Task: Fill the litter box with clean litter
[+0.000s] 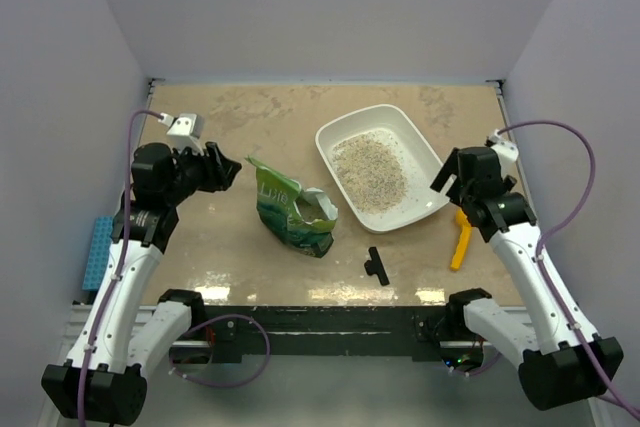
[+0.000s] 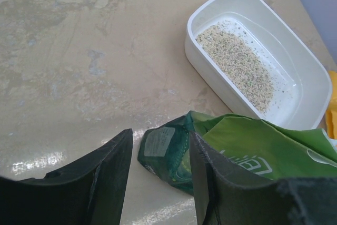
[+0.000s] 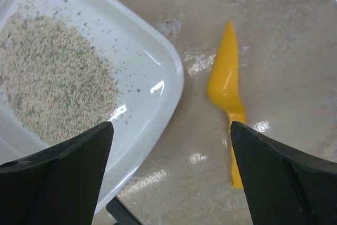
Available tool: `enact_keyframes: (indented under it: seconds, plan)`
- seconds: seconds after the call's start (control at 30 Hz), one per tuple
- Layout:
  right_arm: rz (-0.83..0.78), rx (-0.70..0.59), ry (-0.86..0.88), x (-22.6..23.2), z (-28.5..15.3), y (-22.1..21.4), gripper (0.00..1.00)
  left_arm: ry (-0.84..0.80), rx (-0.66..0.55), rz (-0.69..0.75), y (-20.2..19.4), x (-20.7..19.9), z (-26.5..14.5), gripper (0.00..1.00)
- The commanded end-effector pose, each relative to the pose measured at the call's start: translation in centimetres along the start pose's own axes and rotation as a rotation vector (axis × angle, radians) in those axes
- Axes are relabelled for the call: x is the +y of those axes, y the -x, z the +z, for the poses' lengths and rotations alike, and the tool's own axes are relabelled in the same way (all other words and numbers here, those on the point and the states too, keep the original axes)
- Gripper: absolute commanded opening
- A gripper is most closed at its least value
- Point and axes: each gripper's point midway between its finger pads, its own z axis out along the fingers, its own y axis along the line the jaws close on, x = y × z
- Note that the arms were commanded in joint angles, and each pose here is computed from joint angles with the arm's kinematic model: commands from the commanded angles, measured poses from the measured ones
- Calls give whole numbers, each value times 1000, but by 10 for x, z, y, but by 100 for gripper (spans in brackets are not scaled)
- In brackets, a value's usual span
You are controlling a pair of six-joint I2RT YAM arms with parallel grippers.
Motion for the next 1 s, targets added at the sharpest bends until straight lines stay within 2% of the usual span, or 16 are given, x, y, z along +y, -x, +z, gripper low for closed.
enact_keyframes:
  seconds: [0.0,0.07,0.2,0.37,0.63,0.73,0.83,0.97]
  plan:
    - [216,-15,-28,-11,0,15,97,-78,-14,-57,-1,-16,0,52]
    - [282,38,-71,-19,4,2,94,-86,-13,-64,-5,-16,0,52]
    - [368,177,-130,-29,13,-52,91,-160,-12,-76,-6,-32,-1,52]
    - [432,191,-238,-54,16,-84,86,-196,-6,-59,-8,-45,-3,52]
    - [455,198,-347,-63,28,-91,84,-240,26,-35,-17,-61,-3,52]
    - [470,193,-408,-69,32,-91,86,-243,31,-30,-16,-62,-3,52]
    - [445,146,-497,-79,36,-78,89,-236,40,-16,-19,-63,-3,52]
    - [404,78,-529,-85,41,-54,91,-227,55,-1,-26,-63,-1,52]
